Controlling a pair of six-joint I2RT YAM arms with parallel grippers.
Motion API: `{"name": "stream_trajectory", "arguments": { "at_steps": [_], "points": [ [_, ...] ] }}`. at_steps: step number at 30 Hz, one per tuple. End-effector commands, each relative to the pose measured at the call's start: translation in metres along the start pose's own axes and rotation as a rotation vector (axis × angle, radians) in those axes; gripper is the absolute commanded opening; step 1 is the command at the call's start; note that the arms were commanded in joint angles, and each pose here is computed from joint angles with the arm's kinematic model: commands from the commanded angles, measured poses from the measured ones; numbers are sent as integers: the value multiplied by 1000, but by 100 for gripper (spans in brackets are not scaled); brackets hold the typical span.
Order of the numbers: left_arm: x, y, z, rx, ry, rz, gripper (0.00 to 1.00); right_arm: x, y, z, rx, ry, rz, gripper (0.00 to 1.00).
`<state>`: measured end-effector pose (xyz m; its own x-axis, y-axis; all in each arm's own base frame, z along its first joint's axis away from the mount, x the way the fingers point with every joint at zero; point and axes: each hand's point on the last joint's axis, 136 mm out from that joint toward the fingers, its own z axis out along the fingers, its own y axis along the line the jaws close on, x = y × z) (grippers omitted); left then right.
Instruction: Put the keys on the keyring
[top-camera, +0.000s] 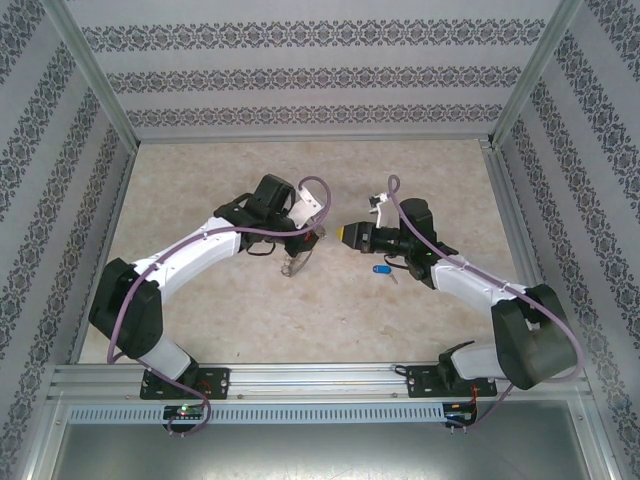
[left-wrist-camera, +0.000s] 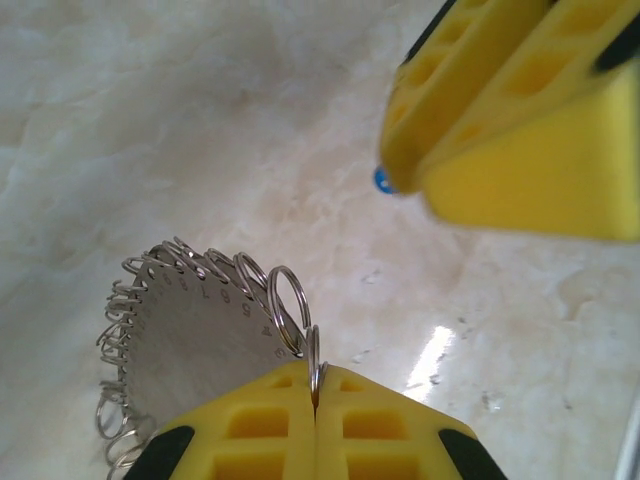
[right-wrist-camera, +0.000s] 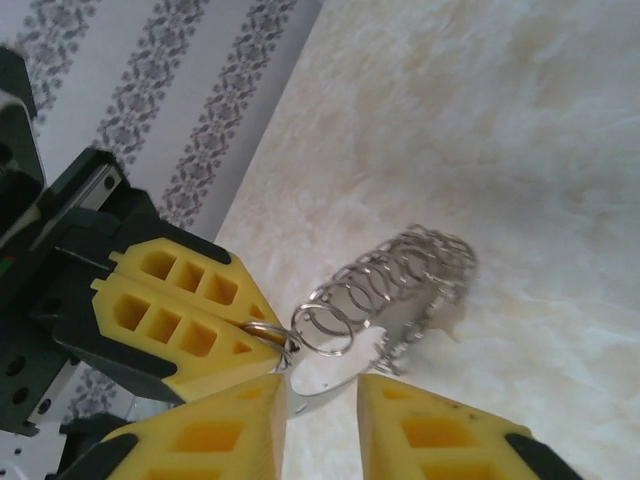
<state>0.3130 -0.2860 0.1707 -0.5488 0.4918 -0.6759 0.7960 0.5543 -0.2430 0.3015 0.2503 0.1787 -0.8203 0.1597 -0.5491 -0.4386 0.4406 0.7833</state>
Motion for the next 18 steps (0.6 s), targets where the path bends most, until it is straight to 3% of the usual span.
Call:
{"name": "stream_trajectory", "arguments": {
  "at_steps": [1,7,12,18],
  "points": [
    [-25,-18,-22,92,-76,46,0,-8,28,7,-98,5,-59,18],
    [-29,-20,-28,110,-82,43,0,-2,31,12,-116,26,-63,18],
    [-32,-21,-28,117,-89,39,0,6,27,8,-102,24,-52,34],
    [-35,-22,-30,128,-105,29,0,13,28,5,-111,29,-53,31]
  ]
}}
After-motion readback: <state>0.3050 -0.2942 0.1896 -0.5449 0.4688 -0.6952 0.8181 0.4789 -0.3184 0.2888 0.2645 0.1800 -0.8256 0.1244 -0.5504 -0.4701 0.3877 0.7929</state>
